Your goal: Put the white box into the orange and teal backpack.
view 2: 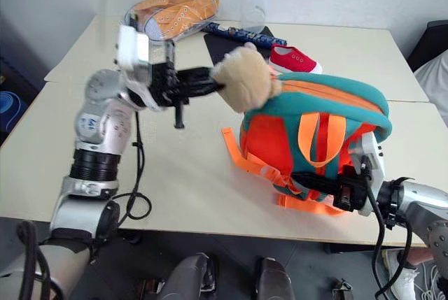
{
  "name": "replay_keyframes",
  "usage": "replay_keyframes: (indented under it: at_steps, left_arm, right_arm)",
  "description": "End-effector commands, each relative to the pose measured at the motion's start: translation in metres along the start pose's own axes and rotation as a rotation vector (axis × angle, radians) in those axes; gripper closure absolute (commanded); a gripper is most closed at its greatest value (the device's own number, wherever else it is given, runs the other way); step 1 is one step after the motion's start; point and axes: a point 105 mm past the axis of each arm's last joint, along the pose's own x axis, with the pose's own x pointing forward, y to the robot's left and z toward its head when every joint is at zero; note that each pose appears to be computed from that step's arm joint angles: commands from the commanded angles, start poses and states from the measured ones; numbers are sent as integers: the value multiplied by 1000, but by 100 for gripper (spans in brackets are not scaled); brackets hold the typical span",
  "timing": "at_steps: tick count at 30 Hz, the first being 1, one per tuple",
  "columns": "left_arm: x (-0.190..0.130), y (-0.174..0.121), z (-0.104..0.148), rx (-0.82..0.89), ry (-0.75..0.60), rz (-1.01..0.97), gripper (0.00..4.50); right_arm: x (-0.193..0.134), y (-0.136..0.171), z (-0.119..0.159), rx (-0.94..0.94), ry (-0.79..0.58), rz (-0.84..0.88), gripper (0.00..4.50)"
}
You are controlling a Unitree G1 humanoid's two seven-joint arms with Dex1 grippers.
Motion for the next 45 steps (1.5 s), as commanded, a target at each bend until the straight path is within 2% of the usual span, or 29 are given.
replay_keyframes:
  at_steps: [1, 5, 9, 13, 14, 16, 18, 22, 23, 26, 28, 31, 34, 36, 38, 40, 45]
  left_arm:
    - [-26, 22, 5, 18, 43, 120, 449]
    - [-46, 26, -21, -85, 143, 180, 449]
    - [-64, 5, -78, -244, 317, 180, 449]
    - [-72, -16, -112, -348, 396, 169, 449]
    - [-75, -14, -123, -341, 413, 227, 449]
    - [-78, -11, -135, -329, 429, 295, 449]
    - [-75, -26, -145, -330, 422, 251, 449]
    - [-78, -46, -145, -344, 398, 190, 449]
    - [-80, -46, -144, -328, 402, 194, 417]
    - [-90, -47, -129, -319, 392, 198, 324]
    - [-98, -49, -116, -308, 386, 203, 258]
    - [-115, -61, -92, -296, 378, 187, 160]
    - [-141, -79, -76, -278, 434, 175, 71]
    - [-160, -93, -73, -287, 503, 199, 70]
    - [-171, -105, -74, -287, 564, 204, 70]
    - [-193, -123, -81, -281, 682, 234, 70]
    - [-202, -141, -79, -272, 723, 286, 70]
  right_arm:
    - [-11, 0, 3, -2, -38, -39, 450]
    - [-13, 1, 0, 7, -53, -55, 450]
    - [-12, 3, -2, 13, -64, -62, 450]
    - [-10, 3, -1, 13, -71, -65, 450]
    - [-9, 3, -1, 13, -74, -65, 450]
    - [-8, 3, -1, 13, -77, -65, 450]
    - [-5, 2, 0, 12, -89, -66, 450]
    - [-1, -5, 3, -13, -121, -100, 450]
    - [-1, -9, 5, -20, -130, -129, 450]
    - [-4, -11, 13, -111, -148, -151, 352]
    - [-11, -14, 10, -218, -102, -183, 280]
    - [-34, -26, -5, -328, 22, -231, 178]
    - [-64, -43, -12, -382, 60, -303, 77]
    - [-81, -48, -16, -432, 70, -303, 15]
    - [-90, -51, -21, -492, 106, -281, 6]
    - [-102, -57, -31, -633, 206, -218, 6]
    - [-119, -86, -35, -708, 237, -276, 6]
